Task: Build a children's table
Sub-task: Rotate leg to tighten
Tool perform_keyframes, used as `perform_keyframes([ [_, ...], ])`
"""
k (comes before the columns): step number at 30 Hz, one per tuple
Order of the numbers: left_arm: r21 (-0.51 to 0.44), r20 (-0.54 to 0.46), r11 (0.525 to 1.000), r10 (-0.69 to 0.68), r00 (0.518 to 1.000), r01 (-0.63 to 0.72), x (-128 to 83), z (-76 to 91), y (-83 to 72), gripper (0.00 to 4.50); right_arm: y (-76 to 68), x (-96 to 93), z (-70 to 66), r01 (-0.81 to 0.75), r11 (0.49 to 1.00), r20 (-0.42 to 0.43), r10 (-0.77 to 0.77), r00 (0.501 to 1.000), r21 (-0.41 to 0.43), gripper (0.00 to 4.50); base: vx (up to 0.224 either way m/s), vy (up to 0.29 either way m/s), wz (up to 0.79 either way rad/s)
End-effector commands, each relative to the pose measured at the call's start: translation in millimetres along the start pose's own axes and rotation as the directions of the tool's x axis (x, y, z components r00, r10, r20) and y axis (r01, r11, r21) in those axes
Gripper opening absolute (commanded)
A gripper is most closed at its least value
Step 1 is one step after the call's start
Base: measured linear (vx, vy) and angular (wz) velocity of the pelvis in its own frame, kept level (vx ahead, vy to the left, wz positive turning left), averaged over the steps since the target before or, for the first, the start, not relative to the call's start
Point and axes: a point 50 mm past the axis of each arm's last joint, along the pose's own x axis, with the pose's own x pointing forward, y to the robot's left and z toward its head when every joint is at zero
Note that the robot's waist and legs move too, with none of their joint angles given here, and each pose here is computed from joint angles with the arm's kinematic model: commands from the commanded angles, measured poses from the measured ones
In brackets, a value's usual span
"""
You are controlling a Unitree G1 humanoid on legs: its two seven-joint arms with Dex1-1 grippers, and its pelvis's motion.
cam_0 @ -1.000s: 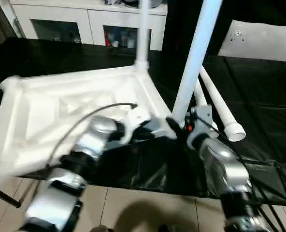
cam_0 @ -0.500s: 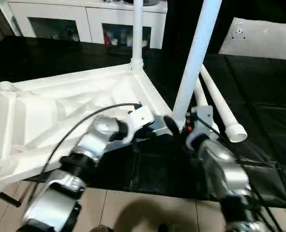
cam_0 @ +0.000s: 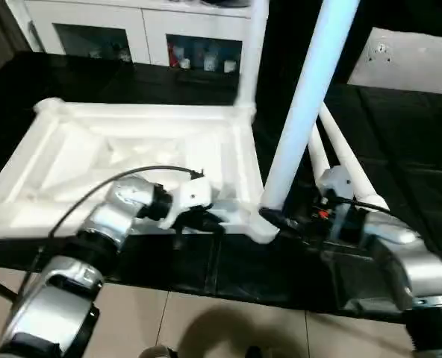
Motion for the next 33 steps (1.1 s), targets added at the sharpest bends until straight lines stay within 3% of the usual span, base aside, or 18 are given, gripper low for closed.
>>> perform_keyframes([
  [1,0.053,-0.039,0.994,-0.090,0.995,0.092,0.7,3.4,-1.9,0.00,2.6,-1.3,3.4,-0.086,0.996,-0.014,0.086,0.996,-0.012,4.04,0.000,0.000,0.00],
  [9,0.111,-0.079,0.964,-0.233,0.969,0.240,-0.6,4.4,-7.2,0.00,4.5,4.1,6.0,-0.261,0.965,-0.084,0.258,0.962,-0.031,3.27,0.000,0.000,0.00],
  [20,0.136,-0.073,0.949,-0.276,0.958,0.284,4.5,7.6,-8.1,0.00,10.5,14.2,6.1,-0.353,0.935,-0.085,0.351,0.933,-0.015,2.44,0.000,0.000,0.00],
  [21,0.136,-0.073,0.949,-0.277,0.958,0.284,4.5,7.5,-8.0,0.00,11.0,14.6,6.0,-0.357,0.934,-0.084,0.355,0.931,-0.014,2.22,0.000,0.000,0.00],
  [30,0.112,-0.066,0.957,-0.262,0.963,0.268,2.8,5.6,-6.3,0.00,16.2,19.2,4.1,-0.378,0.925,-0.061,0.379,0.923,0.025,1.97,0.000,0.000,0.00],
  [33,0.061,-0.020,0.980,-0.189,0.982,0.190,3.4,7.3,-1.8,0.00,22.3,24.4,4.0,-0.328,0.941,-0.009,0.330,0.944,0.083,1.97,0.000,0.000,0.00],
])
